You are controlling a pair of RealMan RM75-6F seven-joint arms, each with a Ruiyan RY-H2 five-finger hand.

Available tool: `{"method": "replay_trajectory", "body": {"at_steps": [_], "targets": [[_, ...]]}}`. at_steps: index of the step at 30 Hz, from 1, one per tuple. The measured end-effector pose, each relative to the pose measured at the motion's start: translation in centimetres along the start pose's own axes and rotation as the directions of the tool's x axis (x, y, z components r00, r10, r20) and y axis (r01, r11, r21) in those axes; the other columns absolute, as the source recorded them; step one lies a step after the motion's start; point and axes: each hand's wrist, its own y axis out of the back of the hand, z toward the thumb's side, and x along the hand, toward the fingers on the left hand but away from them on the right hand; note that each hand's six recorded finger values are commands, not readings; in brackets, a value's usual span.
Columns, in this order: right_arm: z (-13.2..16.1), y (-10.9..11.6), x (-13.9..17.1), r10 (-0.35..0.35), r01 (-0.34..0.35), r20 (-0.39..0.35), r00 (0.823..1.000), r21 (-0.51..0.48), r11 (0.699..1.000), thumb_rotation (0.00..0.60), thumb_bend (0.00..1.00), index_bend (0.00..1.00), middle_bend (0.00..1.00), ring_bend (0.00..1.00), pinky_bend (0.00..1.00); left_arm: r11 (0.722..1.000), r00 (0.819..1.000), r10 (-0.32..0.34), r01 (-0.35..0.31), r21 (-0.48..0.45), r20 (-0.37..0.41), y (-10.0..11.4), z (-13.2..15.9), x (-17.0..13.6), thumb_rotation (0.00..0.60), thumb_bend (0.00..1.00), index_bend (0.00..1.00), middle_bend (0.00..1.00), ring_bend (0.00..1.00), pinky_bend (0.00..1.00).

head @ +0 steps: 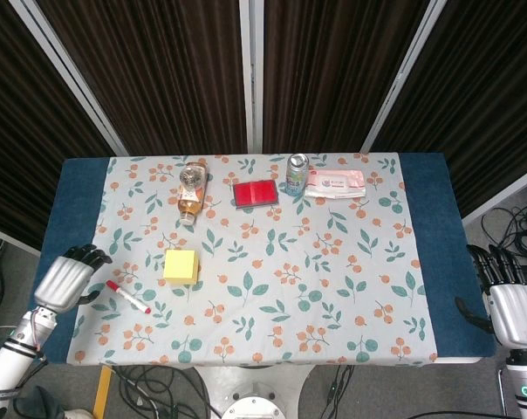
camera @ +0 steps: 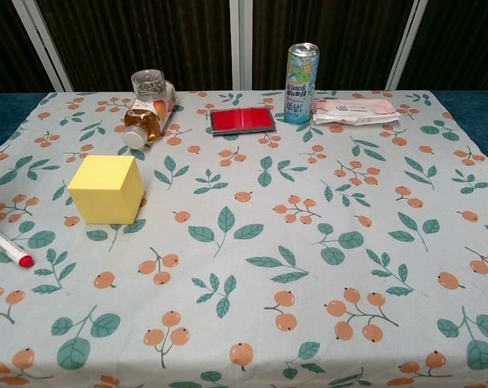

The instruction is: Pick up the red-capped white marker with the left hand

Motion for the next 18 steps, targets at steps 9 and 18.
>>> {"method": "replay_trajectory", "body": {"at_steps": [9,18], "targets": [[-0.1,0.0,0.1,-0.001,0.001,-0.001,1.0,-0.001,1.0,0.6,0.2,0.0,0.11,0.0,0.0,0.993,0.985,-0.098,0.087,0.084,0.139,-2.7,3.2,1.7,0.6,0.25,0.41,0.43,0.25,0.3],[-0.4,-0.1,0.2,0.001,-0.001,0.006,1.0,-0.006,1.0,0.6,0.2,0.0,0.11,0.0,0.0,0.982,0.972,-0.159,0.137,0.133,0.173,-4.5,4.4,2.7,0.6,0.3,0.49,0.51,0.31,0.3]]}}
